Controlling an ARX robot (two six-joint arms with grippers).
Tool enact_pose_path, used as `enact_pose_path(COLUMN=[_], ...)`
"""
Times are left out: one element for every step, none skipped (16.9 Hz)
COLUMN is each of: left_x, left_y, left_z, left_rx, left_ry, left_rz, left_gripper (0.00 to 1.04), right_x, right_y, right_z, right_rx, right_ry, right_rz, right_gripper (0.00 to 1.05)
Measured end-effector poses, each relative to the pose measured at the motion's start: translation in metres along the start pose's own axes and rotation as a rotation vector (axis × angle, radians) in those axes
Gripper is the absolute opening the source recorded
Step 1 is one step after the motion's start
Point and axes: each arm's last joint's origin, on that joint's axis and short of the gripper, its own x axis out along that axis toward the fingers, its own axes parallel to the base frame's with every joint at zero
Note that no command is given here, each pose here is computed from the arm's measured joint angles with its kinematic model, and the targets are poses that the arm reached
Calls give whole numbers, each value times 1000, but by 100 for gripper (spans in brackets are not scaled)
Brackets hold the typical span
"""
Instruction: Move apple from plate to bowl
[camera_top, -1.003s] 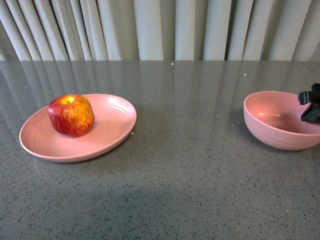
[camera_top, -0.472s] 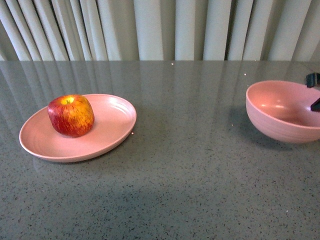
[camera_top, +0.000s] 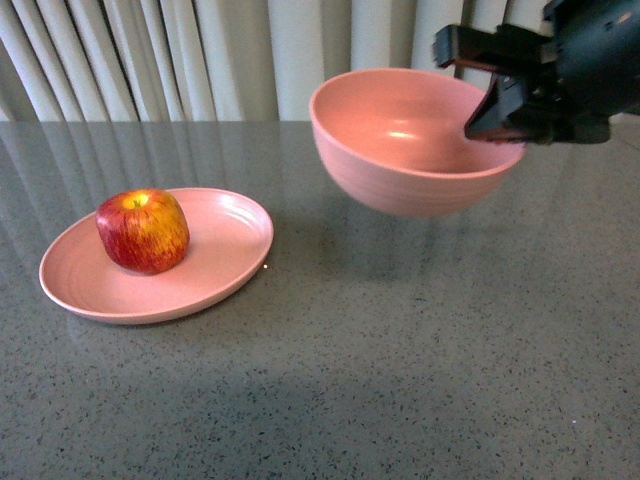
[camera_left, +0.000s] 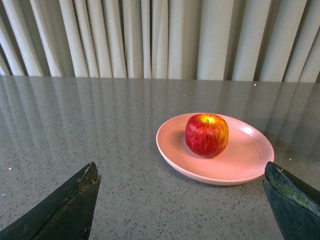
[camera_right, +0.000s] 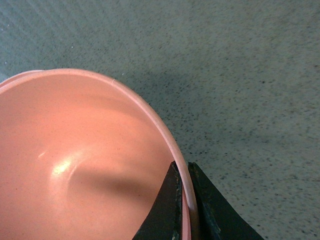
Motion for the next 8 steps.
enact_pose_path(left_x=[0,0,0,0,0,0,0,0], left_y=[0,0,0,0,0,0,0,0], left_z=[0,0,0,0,0,0,0,0], left_rx=[0,0,0,0,0,0,0,0], left_ry=[0,0,0,0,0,0,0,0], left_rz=[0,0,0,0,0,0,0,0], left_gripper=[98,98,98,98,98,98,98,98], right_x=[17,38,58,60,62,62,63,63], right_y=[13,17,17,19,21,22,23,23], right_z=[-6,-13,-27,-29,-31,-31,-32,-32], right_rx=[-8,0,-1,-5,-10,-11,-13,-12], right_ry=[34,75,126,133,138,140,142,142], right_rz=[12,3,-24,-23,-18,-18,-17,-18], right_gripper=[3,3,3,3,3,3,3,3])
